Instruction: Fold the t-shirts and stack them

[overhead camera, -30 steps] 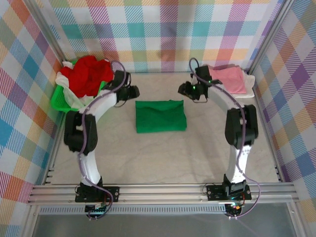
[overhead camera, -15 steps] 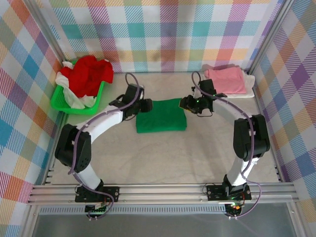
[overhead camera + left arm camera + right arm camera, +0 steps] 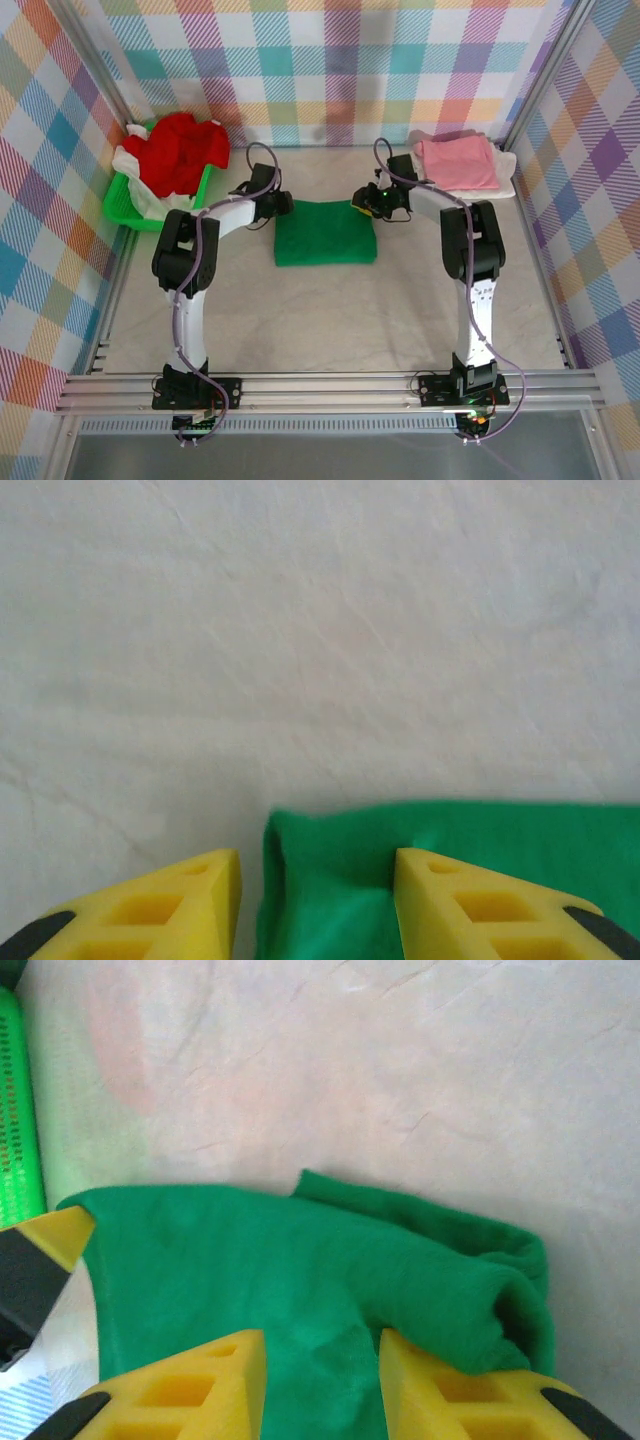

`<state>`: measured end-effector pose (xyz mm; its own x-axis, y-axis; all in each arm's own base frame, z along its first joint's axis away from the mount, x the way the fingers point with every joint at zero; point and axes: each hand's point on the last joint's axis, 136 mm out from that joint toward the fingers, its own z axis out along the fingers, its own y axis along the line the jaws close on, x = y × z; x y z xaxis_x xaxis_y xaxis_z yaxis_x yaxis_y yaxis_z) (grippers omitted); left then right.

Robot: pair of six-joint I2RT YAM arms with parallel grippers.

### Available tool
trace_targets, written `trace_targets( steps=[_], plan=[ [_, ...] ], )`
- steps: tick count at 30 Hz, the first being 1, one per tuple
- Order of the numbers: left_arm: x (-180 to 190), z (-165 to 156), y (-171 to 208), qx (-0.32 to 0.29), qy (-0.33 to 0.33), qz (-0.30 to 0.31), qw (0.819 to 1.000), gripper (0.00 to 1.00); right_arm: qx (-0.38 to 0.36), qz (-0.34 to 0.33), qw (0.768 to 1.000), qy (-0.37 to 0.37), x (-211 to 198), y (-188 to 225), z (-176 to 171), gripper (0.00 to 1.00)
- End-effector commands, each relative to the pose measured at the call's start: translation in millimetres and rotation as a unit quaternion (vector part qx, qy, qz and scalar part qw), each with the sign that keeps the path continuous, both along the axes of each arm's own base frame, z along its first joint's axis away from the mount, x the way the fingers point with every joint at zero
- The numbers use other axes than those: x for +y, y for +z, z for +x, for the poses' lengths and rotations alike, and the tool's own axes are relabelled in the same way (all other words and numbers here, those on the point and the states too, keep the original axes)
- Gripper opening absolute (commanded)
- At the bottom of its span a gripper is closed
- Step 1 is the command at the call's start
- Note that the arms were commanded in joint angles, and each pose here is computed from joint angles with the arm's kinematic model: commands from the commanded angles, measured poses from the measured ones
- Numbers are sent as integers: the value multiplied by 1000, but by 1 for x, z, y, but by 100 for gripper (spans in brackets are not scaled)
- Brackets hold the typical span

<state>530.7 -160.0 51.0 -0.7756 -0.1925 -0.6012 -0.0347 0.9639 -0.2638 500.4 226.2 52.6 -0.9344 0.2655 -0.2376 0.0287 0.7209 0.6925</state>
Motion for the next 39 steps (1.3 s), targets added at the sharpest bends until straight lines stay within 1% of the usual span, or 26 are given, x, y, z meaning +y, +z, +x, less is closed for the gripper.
trace_targets(
  steps=[1,4,6,8,10,12,14,17,19,22,24,29,34,39],
  plan=[
    [-1,6,3,16,-3,-19,1000,44,17,3,999,-28,-8,-9,12,35],
    [-8,-9,29,17,-7,-31,999,45,13,22,999,-21,-4,12,3,36],
    [-16,-27,53,9,-15,-36,999,46,-6,33,999,-10,0,40,-10,38],
    [-19,-51,69,13,-16,-12,1000,48,-25,32,999,-8,-4,62,-23,42],
    [-25,-74,75,17,-21,11,1000,49,-31,7,999,-24,-16,69,-34,47],
    [-39,-97,69,41,-46,12,998,49,-20,-25,999,-35,-28,64,-47,52],
    [-47,-115,52,70,-68,17,995,49,-3,-56,998,-41,-37,51,-58,55],
    [-34,-132,22,108,-53,47,992,46,8,-87,996,-35,-44,32,-67,60],
    [-23,-135,11,113,-41,62,991,45,16,-96,995,-22,-43,24,-70,61],
    [-12,-135,-7,127,-26,65,989,44,17,-115,993,-5,-40,13,-70,67],
    [-9,-134,-16,134,-20,56,989,43,25,-122,992,8,-36,5,-69,68],
    [-8,-136,-33,141,-18,58,988,41,33,-137,990,26,-28,-14,-68,70],
    [-4,-140,-44,147,-16,64,987,40,43,-124,990,51,-7,-28,-70,69],
    [-3,-140,-46,148,-16,69,986,40,33,-118,991,57,17,-26,-73,64]
  ],
)
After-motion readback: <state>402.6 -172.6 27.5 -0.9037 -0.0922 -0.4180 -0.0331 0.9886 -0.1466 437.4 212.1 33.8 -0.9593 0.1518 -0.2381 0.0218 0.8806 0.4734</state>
